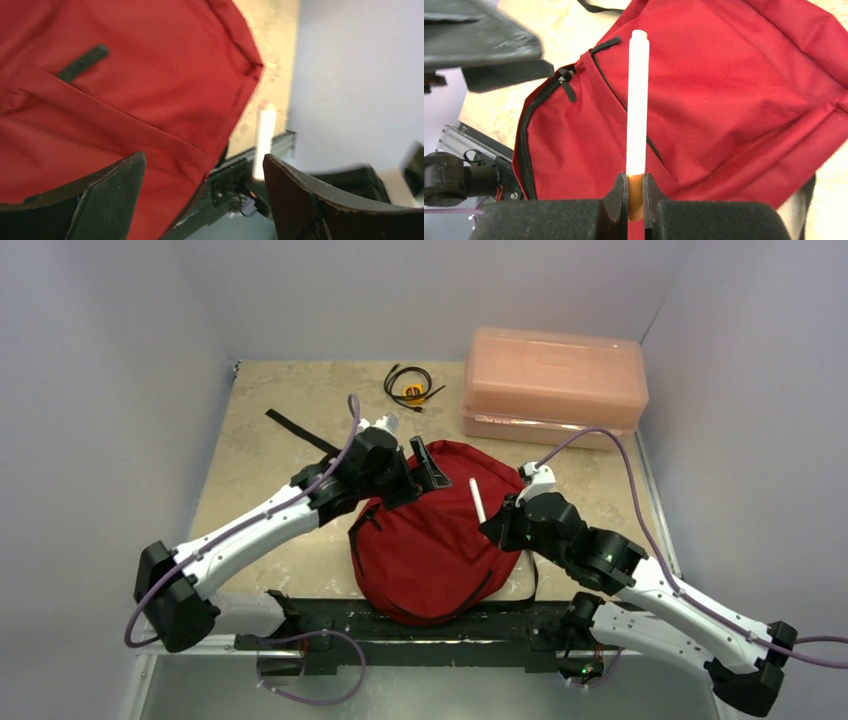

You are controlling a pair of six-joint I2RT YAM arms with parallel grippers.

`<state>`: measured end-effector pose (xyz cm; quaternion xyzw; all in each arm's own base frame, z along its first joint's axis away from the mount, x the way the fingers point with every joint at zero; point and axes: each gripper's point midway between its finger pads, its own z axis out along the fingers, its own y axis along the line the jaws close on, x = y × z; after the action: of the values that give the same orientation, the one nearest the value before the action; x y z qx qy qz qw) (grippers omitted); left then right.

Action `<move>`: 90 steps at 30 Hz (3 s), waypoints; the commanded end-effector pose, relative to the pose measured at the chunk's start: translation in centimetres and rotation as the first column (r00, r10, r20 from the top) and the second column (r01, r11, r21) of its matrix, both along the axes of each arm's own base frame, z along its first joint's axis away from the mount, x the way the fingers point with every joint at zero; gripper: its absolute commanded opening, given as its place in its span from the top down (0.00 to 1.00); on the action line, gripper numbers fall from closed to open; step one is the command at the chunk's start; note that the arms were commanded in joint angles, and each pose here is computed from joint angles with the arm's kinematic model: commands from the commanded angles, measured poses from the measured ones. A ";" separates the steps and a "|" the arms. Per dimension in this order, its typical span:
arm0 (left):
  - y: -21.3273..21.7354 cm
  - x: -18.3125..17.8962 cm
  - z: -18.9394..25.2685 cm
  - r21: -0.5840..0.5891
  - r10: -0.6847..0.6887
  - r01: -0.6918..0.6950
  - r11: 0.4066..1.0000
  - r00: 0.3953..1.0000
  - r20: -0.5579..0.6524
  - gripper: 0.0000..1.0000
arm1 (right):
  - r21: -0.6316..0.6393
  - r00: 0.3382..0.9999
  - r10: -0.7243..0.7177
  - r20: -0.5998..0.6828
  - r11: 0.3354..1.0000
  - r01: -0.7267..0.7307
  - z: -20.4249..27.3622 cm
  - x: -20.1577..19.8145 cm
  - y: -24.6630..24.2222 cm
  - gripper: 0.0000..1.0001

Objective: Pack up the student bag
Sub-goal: Pick up the stationery from the center of the board, then place the stationery in the student bag, then zip the student bag at the center of the board.

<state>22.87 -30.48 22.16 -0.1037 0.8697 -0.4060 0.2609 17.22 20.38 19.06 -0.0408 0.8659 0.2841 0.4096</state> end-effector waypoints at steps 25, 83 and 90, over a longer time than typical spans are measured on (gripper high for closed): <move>3.3 -2.7 -10.8 0.626 -0.028 0.109 0.772 0.990 -0.138 0.59 | 0.008 0.856 0.435 -0.281 0.893 -0.451 -1.8 -6.2 5.1 1.00; 10.3 -2.4 -5.0 0.118 0.138 -0.147 0.982 0.987 0.082 0.38 | 0.013 0.923 -0.292 -0.251 0.952 0.304 -1.3 13.3 13.1 0.39; 13.0 -2.5 -4.1 0.143 0.214 -0.237 0.961 0.964 0.159 0.36 | -0.169 0.890 -0.412 -0.193 0.908 0.384 -3.8 14.1 12.4 0.35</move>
<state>20.00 -19.02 17.02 -0.1349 0.8760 -0.3179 0.3367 30.26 33.45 13.81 0.1146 0.9235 0.1911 0.3123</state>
